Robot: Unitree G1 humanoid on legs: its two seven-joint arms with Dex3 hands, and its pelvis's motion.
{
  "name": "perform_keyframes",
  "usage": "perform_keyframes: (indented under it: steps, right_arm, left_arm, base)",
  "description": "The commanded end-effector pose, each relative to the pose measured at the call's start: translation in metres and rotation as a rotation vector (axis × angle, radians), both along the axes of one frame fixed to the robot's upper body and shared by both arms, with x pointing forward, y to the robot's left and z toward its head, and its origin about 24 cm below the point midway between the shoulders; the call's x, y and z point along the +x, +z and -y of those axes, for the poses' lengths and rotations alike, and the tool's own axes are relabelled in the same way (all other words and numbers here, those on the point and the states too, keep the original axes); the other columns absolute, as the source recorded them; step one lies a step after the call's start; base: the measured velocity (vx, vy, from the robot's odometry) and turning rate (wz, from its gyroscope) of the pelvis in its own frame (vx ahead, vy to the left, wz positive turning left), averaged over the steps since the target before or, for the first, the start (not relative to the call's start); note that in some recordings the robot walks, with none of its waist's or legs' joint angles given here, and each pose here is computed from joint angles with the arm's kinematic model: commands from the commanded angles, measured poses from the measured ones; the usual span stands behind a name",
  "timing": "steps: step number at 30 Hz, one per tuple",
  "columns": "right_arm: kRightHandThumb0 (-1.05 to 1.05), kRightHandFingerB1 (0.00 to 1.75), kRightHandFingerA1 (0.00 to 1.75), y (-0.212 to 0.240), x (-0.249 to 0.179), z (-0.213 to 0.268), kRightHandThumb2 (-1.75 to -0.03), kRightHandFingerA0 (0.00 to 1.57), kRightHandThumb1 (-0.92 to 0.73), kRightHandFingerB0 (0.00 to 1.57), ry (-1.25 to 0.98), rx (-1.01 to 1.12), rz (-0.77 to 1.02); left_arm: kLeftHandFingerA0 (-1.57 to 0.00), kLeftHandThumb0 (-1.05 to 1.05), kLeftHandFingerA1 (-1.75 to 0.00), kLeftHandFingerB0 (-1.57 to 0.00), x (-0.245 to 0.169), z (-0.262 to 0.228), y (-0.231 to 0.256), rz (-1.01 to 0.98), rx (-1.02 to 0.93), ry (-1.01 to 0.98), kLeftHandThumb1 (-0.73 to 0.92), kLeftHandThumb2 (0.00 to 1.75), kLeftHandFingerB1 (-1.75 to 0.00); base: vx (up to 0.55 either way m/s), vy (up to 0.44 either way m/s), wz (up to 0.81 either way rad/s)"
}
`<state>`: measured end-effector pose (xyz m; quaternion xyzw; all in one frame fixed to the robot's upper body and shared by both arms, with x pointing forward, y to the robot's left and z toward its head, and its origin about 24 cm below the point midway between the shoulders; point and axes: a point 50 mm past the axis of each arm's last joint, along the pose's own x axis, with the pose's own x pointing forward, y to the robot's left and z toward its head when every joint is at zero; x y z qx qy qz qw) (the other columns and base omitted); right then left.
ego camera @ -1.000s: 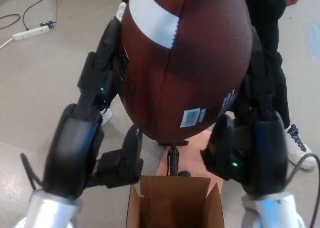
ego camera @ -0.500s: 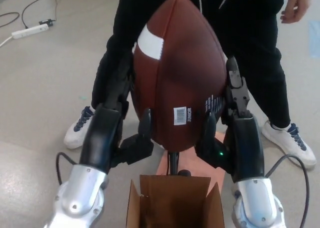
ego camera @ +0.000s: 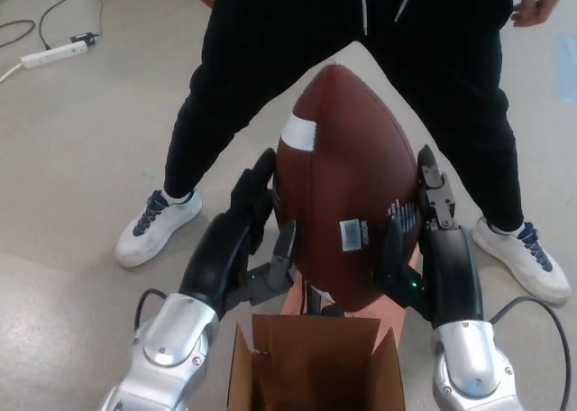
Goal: Use both hands to pick up a football from a person and place it into a container beneath
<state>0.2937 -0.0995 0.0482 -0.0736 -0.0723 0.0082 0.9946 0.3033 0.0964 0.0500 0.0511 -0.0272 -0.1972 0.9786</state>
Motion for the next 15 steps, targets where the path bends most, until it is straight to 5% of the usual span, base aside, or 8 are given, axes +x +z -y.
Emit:
perform_keyframes:
  steps: [1,4,5,6,7,9,10,15]
  right_arm:
    - [-0.82,0.12,0.12,0.021,0.011,-0.003,-1.16,0.0,-0.85,0.0,0.024,0.028,0.12]
    - [-0.8,0.11,0.06,0.025,0.016,-0.001,-1.01,0.0,-0.78,0.0,0.015,0.048,0.131]
    - [-0.76,0.1,0.07,0.026,0.018,-0.001,-0.83,0.0,-0.92,0.0,0.014,0.053,0.132]
    - [-0.76,0.1,0.07,0.027,0.02,-0.001,-0.83,0.0,-0.92,0.0,0.014,0.057,0.134]
    - [-0.84,0.1,0.1,0.028,0.023,0.001,-1.16,0.0,-0.85,0.0,0.041,0.074,0.123]
    - [-0.86,0.09,0.09,0.026,0.024,0.004,-1.15,0.0,-0.85,0.0,0.064,0.105,0.096]
    - [-0.91,0.05,0.05,0.022,0.022,0.009,-1.15,0.0,-0.86,0.0,0.075,0.159,0.062]
    - [-0.91,0.05,0.08,0.009,0.014,0.039,-1.15,0.0,-0.86,0.0,-0.01,0.236,0.023]
  left_arm:
    - [-0.06,-0.84,-0.13,-0.03,0.008,0.016,0.019,0.108,-0.048,-0.163,0.75,0.95,-0.18]
    - [0.0,-0.79,-0.18,-0.03,0.013,0.017,0.024,0.129,-0.029,-0.159,0.92,0.7,-0.23]
    - [-0.03,-0.84,-0.13,-0.02,0.015,0.017,0.025,0.124,-0.035,-0.16,0.76,1.03,-0.18]
    - [-0.03,-0.84,-0.13,-0.02,0.017,0.016,0.026,0.117,-0.043,-0.162,0.76,1.03,-0.18]
    - [0.0,-0.79,-0.13,-0.01,0.02,0.013,0.027,0.092,-0.075,-0.167,0.92,0.68,-0.22]
    - [0.0,-0.8,-0.17,-0.03,0.02,0.01,0.025,0.05,-0.134,-0.17,0.89,0.67,-0.23]
    - [0.0,-0.84,-0.15,-0.04,0.02,0.005,0.022,0.021,-0.156,-0.152,0.73,1.1,-0.19]
    - [0.0,-0.88,-0.11,0.0,0.023,-0.029,0.011,-0.072,-0.23,0.006,0.88,1.18,-0.1]
  base:
    - [0.0,0.0,0.0]
    - [0.0,0.0,0.0]
    - [0.0,0.0,0.0]
    - [0.0,0.0,0.0]
    - [0.0,0.0,0.0]
    - [0.0,0.0,0.0]
    - [0.0,0.0,0.0]
    - [0.0,0.0,0.0]
